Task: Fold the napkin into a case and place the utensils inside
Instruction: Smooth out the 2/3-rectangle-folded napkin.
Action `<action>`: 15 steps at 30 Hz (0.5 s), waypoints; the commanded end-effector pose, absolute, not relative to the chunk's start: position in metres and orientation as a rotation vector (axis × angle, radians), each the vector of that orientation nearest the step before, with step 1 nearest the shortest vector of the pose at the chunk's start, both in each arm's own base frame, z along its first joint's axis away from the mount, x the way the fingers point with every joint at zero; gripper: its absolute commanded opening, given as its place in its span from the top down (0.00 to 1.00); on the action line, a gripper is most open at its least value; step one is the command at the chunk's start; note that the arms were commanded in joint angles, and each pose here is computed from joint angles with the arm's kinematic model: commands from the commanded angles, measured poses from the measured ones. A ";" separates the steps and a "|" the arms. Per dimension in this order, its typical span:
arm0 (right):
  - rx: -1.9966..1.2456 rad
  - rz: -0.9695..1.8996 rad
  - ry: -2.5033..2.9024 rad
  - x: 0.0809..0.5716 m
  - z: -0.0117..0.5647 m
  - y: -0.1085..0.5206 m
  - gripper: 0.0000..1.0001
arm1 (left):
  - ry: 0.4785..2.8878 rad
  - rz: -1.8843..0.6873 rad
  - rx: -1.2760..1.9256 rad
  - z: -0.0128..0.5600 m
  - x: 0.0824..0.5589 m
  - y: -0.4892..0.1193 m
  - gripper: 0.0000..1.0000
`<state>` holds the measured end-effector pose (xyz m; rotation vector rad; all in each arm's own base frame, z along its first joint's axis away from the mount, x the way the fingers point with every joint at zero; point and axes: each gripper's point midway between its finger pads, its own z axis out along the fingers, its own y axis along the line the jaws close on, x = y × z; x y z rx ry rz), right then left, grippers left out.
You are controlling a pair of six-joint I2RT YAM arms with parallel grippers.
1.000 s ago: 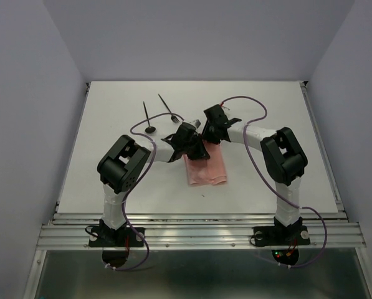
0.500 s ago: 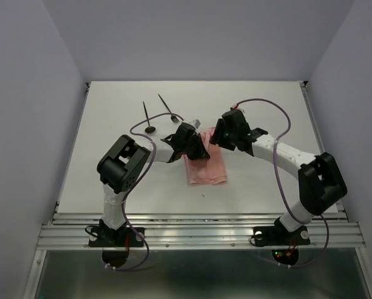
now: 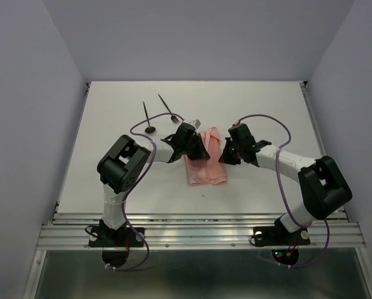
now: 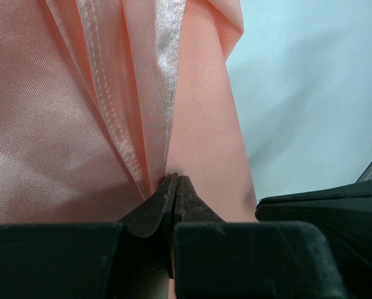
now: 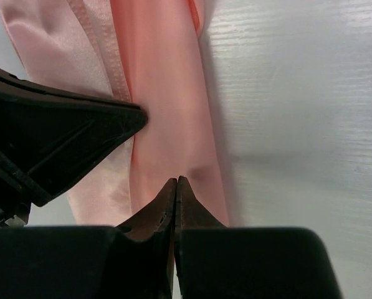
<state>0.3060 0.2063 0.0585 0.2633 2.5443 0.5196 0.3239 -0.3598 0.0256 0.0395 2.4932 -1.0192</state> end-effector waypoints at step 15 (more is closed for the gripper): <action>0.259 0.511 2.640 0.290 0.001 0.205 0.99 | 2.431 -0.834 0.082 0.076 0.348 -0.346 0.74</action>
